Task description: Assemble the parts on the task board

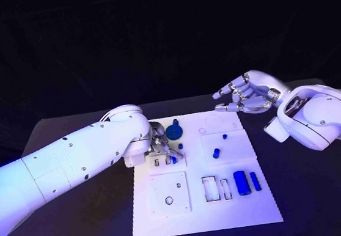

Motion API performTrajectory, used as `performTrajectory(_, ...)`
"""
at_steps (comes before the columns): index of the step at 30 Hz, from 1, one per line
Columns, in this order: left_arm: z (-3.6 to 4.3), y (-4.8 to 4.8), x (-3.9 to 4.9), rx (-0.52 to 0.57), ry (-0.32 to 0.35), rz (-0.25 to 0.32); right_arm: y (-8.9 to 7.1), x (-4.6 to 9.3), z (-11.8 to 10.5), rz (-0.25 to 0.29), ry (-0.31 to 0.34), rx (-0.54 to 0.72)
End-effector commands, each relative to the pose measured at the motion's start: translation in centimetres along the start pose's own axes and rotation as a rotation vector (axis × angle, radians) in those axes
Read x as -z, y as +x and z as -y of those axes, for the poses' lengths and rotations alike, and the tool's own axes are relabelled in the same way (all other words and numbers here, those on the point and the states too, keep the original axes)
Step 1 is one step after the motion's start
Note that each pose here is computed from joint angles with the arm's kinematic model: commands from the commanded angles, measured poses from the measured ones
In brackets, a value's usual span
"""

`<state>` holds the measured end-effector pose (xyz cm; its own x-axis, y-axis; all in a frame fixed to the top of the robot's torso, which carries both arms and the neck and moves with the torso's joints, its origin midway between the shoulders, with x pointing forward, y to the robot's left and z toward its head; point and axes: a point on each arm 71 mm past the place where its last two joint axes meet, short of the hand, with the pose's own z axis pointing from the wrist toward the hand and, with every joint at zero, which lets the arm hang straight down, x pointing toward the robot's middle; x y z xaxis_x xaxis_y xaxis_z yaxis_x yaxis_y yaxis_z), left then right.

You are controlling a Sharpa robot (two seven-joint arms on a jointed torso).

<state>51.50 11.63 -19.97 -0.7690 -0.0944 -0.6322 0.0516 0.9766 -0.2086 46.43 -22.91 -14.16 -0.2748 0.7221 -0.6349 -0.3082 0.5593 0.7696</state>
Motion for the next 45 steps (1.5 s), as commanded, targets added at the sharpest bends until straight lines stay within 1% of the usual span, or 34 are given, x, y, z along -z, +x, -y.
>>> performTrajectory(1,-0.09,0.15,-0.02,-0.019,-0.051,-0.013,0.2,0.0,0.0,-0.016,-0.005,0.008)
performTrajectory(10,0.13,0.14,-0.01,0.023,-0.037,0.012,0.4,-0.1,0.1,-0.022,-0.003,0.006)
performTrajectory(18,-0.15,0.18,0.30,0.077,-0.022,0.036,0.6,-0.1,0.2,-0.026,0.003,0.011)
performTrajectory(24,-0.70,0.27,0.87,0.109,-0.014,0.056,0.7,-0.1,0.4,-0.030,0.005,0.021)
performTrajectory(29,-1.30,0.24,1.33,0.137,-0.013,0.082,0.8,-0.1,0.5,-0.033,0.009,0.023)
performTrajectory(31,-1.68,0.24,1.45,0.143,-0.018,0.092,0.9,-0.1,0.6,-0.034,0.010,0.023)
performTrajectory(37,-2.52,0.62,1.41,0.149,-0.032,0.117,0.9,0.0,0.7,-0.035,0.013,0.023)
performTrajectory(40,-2.72,0.88,1.29,0.152,-0.036,0.138,0.9,0.1,0.8,-0.035,0.013,0.023)
performTrajectory(45,-2.71,1.42,1.02,0.151,-0.036,0.159,0.9,0.1,0.8,-0.036,0.012,0.023)
